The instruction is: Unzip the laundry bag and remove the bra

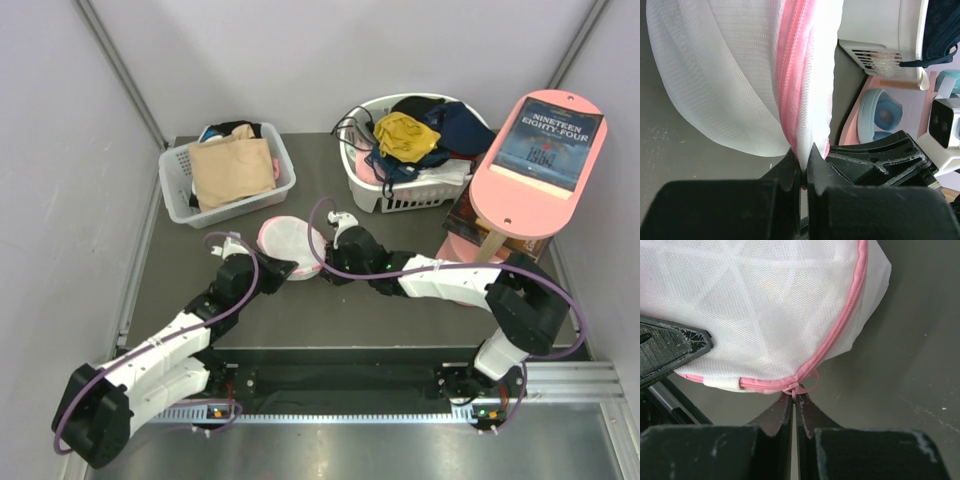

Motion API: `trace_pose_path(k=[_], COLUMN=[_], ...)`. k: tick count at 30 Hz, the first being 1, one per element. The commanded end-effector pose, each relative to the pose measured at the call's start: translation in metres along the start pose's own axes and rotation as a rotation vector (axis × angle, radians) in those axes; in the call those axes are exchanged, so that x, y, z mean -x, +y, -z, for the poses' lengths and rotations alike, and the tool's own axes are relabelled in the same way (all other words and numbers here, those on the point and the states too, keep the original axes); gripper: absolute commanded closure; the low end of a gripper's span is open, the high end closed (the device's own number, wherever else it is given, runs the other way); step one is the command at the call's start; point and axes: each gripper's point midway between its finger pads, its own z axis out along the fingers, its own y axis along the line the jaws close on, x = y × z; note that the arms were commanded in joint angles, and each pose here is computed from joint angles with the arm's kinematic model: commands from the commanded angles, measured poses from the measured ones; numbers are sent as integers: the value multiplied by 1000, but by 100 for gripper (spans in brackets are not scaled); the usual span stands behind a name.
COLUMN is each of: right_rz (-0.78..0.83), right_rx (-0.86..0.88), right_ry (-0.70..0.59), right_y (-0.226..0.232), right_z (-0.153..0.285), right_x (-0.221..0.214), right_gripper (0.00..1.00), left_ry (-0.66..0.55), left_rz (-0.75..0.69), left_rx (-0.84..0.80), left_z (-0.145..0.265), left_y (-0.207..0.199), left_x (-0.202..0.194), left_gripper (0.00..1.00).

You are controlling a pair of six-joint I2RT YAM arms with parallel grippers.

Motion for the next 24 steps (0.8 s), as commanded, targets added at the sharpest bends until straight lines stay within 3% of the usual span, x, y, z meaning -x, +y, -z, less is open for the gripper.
trace_pose_path(k=[1,9,19,20,23,24], right_rz=[7,12,-23,-29,-56,-63], right_rx=[-38,-17,136,150,186,200], right_ry=[-25,5,65,66,68,67], right_y=[-15,-17,8,12,22,25], right_z=[3,10,13,12,9,8], right_x=[7,-7,-30,-30,-30,-30], right_gripper=[100,100,100,100,100,100], left_ry=[-44,-9,203,214,226,221], left_rz=[-34,-145,-259,-258,-251,-255], left_rx=[-9,-46,-108,-118,-105,-104], left_z=[-3,-20,-70,-72,-76,-74], left_y=[-3,-17,-27,-31,-26,-26], left_x=[9,16,3,4,5,6], left_gripper=[100,100,100,97,72,53])
